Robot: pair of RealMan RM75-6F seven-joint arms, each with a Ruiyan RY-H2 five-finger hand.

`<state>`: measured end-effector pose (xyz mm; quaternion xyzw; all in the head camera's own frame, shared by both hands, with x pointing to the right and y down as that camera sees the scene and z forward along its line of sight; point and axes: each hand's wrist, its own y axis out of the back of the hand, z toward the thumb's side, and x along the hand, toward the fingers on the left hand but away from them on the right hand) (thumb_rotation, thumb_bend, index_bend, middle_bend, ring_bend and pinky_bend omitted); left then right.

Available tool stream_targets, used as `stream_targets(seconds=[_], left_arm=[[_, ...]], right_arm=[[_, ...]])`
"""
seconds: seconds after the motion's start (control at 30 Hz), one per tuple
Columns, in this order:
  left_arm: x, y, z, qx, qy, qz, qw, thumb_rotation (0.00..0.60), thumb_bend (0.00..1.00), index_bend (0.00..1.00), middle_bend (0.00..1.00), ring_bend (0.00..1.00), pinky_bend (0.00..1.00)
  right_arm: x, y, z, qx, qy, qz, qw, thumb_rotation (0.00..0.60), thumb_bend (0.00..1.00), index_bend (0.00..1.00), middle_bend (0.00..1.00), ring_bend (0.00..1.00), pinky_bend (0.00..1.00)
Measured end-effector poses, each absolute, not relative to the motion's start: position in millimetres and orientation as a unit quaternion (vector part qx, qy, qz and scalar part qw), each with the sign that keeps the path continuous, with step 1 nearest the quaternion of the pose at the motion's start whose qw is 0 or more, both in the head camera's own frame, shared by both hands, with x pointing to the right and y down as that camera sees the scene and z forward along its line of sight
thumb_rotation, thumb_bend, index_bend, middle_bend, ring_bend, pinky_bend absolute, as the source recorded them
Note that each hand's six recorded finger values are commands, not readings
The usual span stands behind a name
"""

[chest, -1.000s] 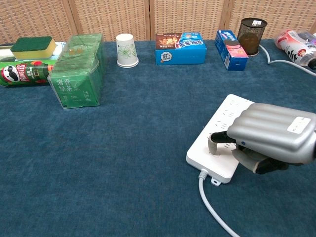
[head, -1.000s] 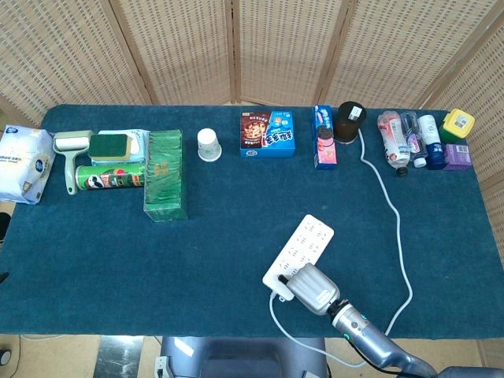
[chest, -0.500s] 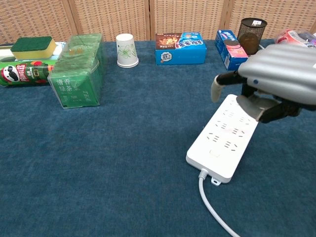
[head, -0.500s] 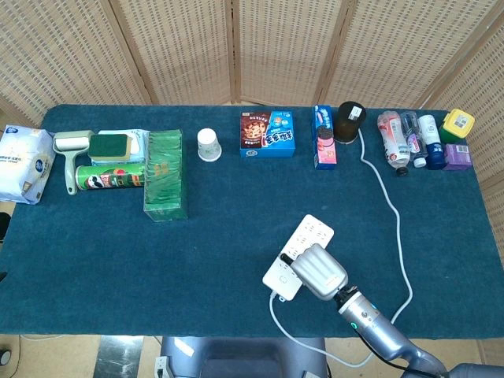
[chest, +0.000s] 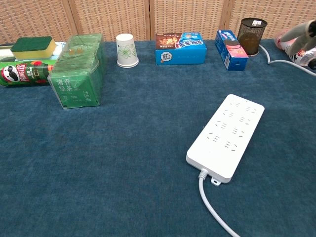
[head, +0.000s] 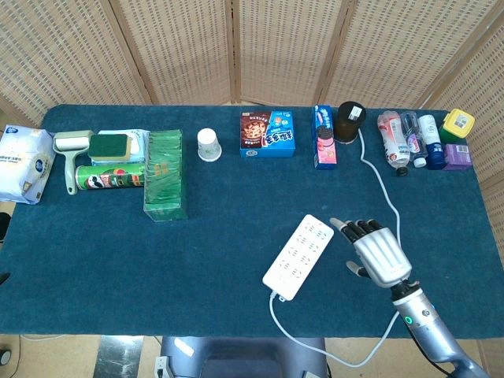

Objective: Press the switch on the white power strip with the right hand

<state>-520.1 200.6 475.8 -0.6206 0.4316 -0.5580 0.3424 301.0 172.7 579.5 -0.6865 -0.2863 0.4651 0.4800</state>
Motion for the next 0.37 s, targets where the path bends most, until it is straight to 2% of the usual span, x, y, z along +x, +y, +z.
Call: stream_targets(seconds=[0.13,0.37], left_arm=[[-518,201,475,-0.62,0.431,-0.558,0.345,0.6,0.05,0.0,0.0,0.0,0.08],[-517,203,474,-0.621,0.428,-0.559,0.345,0.6,0.05,0.0,0.0,0.0,0.08]], right_arm=[[322,178,583,-0.672,-0.293,0.49,0.472,0.6,0.0,0.1,0.07,0.04,0.09],[350,184,584,-0.641,-0.31,0.524,0.468,0.6,0.0,0.11,0.05,0.02,0.06]])
